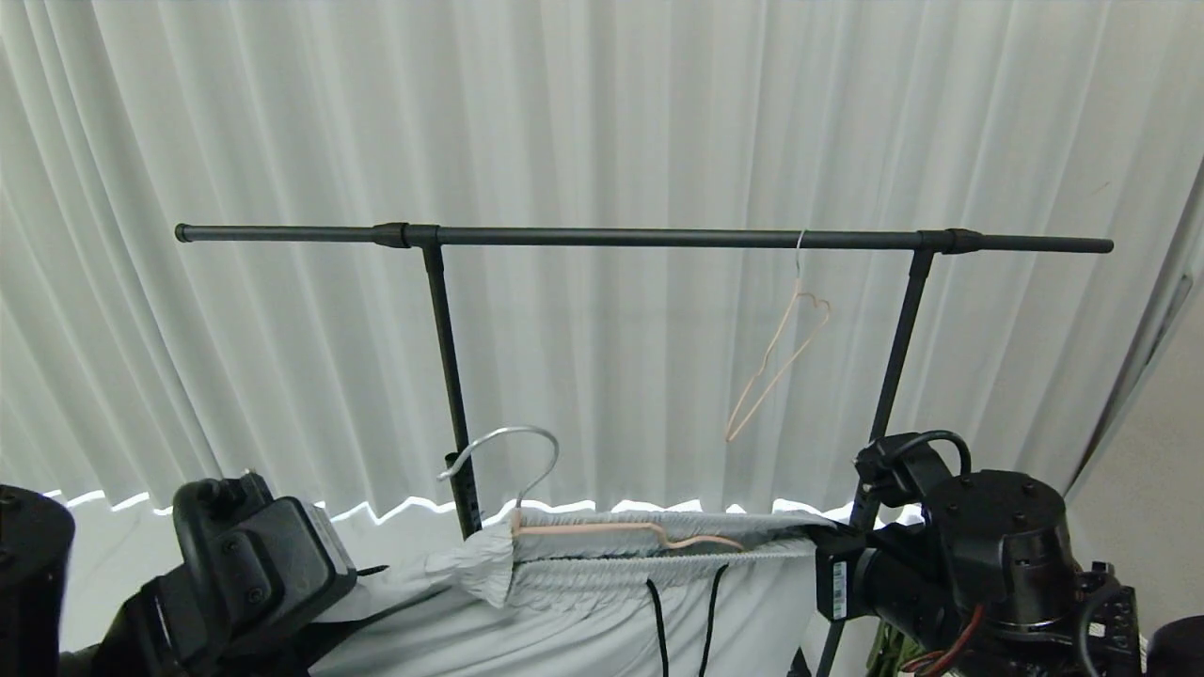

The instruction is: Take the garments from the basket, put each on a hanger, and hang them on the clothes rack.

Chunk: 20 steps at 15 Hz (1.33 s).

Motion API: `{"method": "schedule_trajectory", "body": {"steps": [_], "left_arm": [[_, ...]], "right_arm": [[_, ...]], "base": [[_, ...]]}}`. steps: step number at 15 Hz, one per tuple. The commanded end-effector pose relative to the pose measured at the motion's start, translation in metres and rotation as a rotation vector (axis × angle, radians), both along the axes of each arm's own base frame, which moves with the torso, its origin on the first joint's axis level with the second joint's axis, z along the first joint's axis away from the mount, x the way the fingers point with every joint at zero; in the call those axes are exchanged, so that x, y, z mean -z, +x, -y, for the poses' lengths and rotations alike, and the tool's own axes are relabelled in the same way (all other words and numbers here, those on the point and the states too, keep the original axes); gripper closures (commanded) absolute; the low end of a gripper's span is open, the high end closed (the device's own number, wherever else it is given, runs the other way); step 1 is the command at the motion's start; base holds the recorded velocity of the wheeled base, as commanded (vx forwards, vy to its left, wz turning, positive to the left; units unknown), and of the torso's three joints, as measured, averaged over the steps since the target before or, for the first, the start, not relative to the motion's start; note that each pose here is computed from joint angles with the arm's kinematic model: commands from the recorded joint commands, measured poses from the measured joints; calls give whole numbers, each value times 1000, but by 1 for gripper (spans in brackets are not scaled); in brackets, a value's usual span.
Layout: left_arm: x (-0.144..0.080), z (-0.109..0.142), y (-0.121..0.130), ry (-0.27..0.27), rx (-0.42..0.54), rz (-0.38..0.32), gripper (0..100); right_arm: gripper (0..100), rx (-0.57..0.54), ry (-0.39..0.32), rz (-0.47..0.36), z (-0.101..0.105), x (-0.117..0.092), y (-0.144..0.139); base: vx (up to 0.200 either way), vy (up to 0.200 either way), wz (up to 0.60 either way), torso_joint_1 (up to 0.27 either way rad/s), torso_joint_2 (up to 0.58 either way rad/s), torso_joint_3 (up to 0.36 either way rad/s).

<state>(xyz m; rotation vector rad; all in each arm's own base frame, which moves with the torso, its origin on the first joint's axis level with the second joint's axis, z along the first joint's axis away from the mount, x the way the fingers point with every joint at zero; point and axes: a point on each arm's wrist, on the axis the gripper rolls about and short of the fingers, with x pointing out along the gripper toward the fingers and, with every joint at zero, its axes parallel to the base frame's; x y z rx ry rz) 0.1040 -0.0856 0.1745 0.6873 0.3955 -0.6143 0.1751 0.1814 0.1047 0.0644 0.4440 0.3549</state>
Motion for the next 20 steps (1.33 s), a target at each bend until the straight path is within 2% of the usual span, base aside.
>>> {"method": "schedule_trajectory", "body": {"steps": [1, 4, 7, 10, 11, 14, 17, 20], "left_arm": [[7, -3, -2, 21, -7, -18, 100], [16, 2, 7, 80, -91, -41, 100], [12, 11, 17, -7, -146, -50, 100], [11, 12, 18, -19, -151, -45, 100], [10, 12, 17, -27, -148, -39, 100], [7, 15, 13, -59, -112, -13, 100], [9, 16, 6, -86, -66, 8, 100], [13, 17, -2, -116, 26, 5, 100]], "right_arm": [[100, -8, 6, 13, 0, -4, -1], [100, -172, 34, 80, 1, -27, -17], [100, -327, 2, 118, -6, -38, -40], [100, -472, -2, 127, -20, -42, -69], [0, -542, -14, 121, -26, -41, -84], [0, -594, -58, 143, -28, -39, -92], [0, -556, -135, 185, -20, -40, -75], [0, -605, -166, 222, -15, -49, -59]], "base": [[0, 0, 0, 0, 0, 0], [0, 0, 0, 0, 0, 0], [0, 0, 0, 0, 0, 0], [0, 0, 0, 0, 0, 0], [0, 0, 0, 0, 0, 0], [0, 0, 0, 0, 0, 0], [0, 0, 0, 0, 0, 0], [0, 0, 0, 0, 0, 0]]}}
